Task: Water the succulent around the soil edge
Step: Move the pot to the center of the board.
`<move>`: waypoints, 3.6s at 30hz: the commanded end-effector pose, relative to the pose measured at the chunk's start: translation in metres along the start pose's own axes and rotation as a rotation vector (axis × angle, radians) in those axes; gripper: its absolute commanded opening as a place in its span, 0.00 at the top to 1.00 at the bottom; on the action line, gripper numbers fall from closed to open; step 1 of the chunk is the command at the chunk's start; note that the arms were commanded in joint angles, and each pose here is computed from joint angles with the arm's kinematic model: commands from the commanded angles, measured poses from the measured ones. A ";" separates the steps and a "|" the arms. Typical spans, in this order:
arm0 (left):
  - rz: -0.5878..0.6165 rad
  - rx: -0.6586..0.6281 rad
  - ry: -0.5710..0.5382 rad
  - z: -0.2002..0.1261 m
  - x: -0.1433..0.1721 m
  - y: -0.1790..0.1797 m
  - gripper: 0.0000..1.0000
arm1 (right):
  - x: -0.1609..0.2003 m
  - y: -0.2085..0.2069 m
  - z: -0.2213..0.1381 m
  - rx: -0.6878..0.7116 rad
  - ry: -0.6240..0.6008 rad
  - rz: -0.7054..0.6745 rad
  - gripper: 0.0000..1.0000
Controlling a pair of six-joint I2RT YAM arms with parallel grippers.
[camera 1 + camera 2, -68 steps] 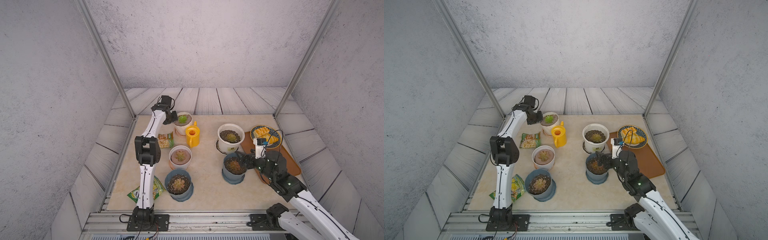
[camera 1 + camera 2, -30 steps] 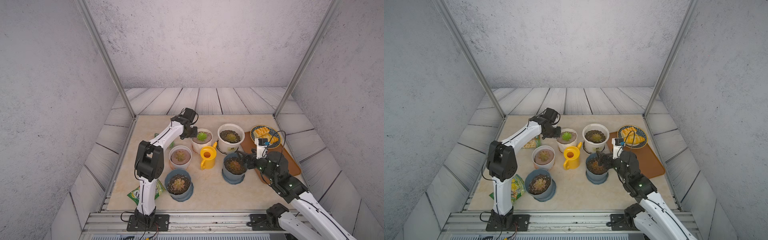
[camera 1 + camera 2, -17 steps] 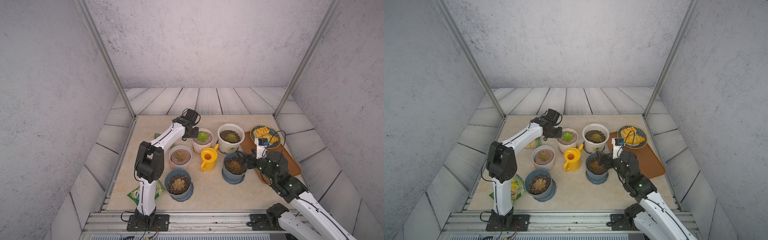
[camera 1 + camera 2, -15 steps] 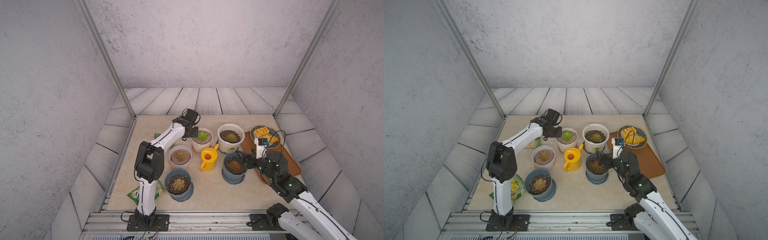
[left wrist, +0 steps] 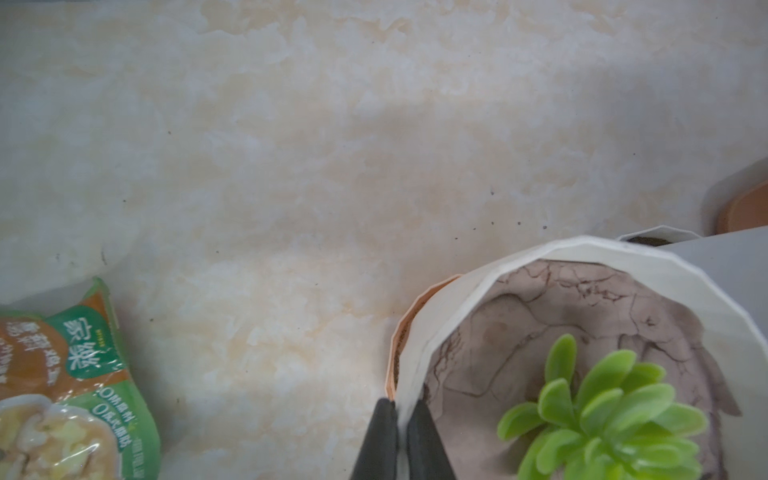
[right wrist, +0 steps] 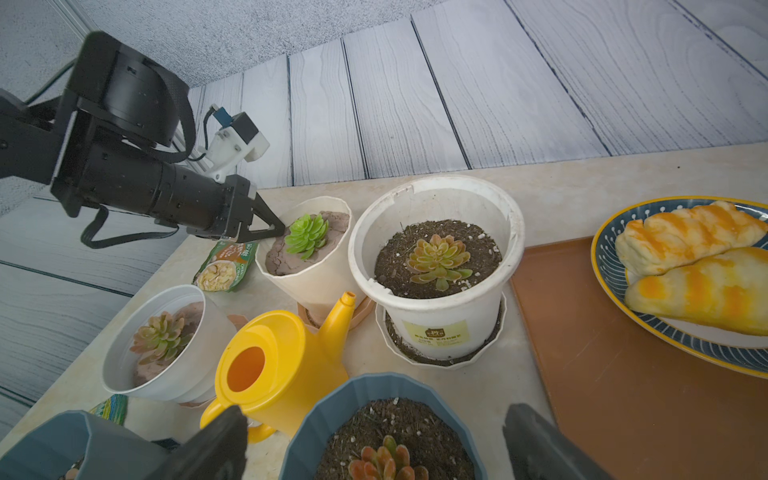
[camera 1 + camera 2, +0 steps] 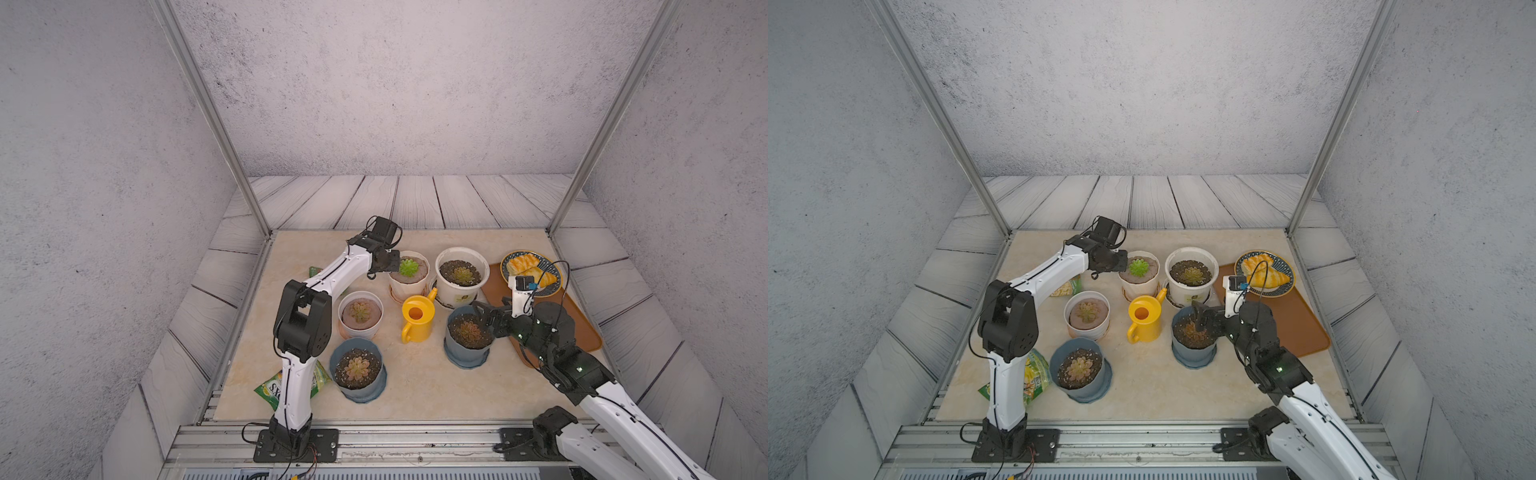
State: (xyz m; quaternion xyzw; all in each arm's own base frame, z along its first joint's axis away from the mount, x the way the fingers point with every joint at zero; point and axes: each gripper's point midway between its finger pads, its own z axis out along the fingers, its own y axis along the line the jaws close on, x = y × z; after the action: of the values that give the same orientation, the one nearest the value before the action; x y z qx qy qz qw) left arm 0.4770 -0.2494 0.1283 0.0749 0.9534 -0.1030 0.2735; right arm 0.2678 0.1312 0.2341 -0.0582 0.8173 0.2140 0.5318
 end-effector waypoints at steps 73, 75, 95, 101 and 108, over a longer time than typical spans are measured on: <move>-0.193 -0.236 0.020 -0.079 0.141 0.124 0.98 | 0.016 0.057 0.008 -0.197 0.032 -0.170 0.00; -0.187 -0.255 0.009 -0.078 0.133 0.124 0.98 | 0.016 0.056 0.009 -0.191 0.029 -0.170 0.00; -0.149 -0.412 -0.058 -0.040 0.046 0.136 0.99 | 0.011 0.048 0.005 -0.151 -0.002 -0.164 0.00; -0.159 -0.407 -0.057 -0.047 0.048 0.136 0.90 | 0.010 0.038 0.007 -0.089 0.001 -0.151 0.00; -0.232 -0.329 -0.078 -0.063 0.056 0.135 0.65 | 0.007 0.010 0.009 0.090 0.026 -0.127 0.00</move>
State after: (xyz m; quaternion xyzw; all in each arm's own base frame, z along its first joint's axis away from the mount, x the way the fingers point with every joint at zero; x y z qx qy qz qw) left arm 0.4322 -0.1042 0.1133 -0.0716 0.9512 0.0383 0.2976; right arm 0.2625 0.1602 0.2213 -0.1268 0.8169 0.1790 0.5334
